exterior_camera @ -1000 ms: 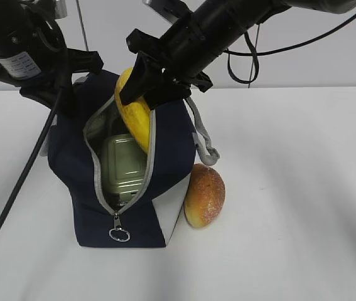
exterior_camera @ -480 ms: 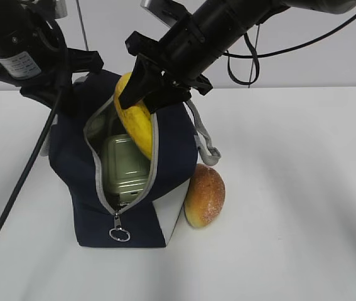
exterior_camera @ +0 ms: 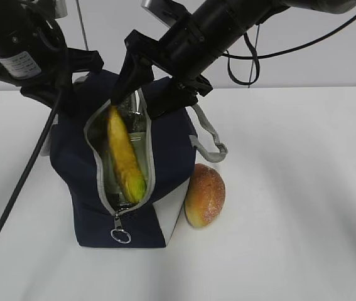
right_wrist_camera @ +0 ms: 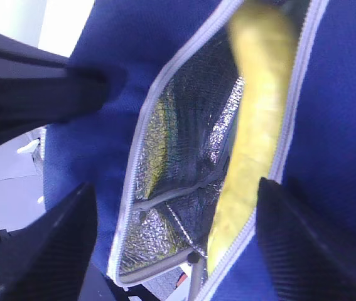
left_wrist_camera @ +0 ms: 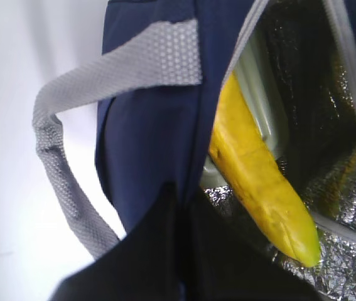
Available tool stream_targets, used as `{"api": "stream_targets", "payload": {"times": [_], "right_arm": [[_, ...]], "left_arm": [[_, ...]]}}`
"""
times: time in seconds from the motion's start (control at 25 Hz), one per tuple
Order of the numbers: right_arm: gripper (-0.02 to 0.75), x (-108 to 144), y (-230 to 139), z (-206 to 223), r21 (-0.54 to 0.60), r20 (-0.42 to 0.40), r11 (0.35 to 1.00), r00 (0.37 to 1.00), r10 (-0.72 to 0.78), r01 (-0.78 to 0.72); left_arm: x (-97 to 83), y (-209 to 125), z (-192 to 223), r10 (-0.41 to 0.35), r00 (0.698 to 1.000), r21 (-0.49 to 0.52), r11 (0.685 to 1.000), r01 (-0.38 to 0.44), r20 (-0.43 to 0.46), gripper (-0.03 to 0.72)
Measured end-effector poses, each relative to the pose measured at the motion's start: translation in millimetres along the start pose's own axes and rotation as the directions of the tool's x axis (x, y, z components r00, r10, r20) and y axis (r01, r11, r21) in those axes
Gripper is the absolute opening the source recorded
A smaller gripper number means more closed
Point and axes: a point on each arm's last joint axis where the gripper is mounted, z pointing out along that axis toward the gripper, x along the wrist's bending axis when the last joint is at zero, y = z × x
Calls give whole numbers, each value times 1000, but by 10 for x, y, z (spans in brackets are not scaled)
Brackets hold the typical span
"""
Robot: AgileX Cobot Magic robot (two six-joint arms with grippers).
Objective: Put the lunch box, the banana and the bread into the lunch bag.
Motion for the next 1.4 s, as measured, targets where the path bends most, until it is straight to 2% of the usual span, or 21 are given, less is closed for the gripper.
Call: {"api": "stream_targets", "payload": {"times": [0.24, 0.36, 0.56, 0.76, 0.84, 1.12, 1.4], "right_arm": [[605, 52, 78, -144, -48, -9, 999, 1000, -16, 15], [595, 140, 106, -340, -89, 29, 995, 998, -49, 51], [589, 275, 67, -674, -133, 148, 987, 986, -74, 94], [589, 229, 13, -824, -136, 311, 989, 950, -20, 65], [589, 222, -17, -858, -142, 339, 989, 941, 10, 41], [588, 191, -349, -953, -103, 418, 995, 907, 46, -3], [588, 25, -837, -875, -149, 456, 988, 883, 113, -50]], "left_arm": [[0, 0, 0, 0, 1000, 0, 1000, 0, 0, -3], [-1, 0, 0, 0, 1000, 0, 1000, 0, 1, -3], [-1, 0, 0, 0, 1000, 0, 1000, 0, 1, -3], [-1, 0, 0, 0, 1000, 0, 1000, 0, 1, -3], [1, 0, 0, 1, 1000, 0, 1000, -1, -1, -3], [2, 0, 0, 1, 1000, 0, 1000, -1, -2, -3], [3, 0, 0, 1, 1000, 0, 1000, -1, -3, -3]]}}
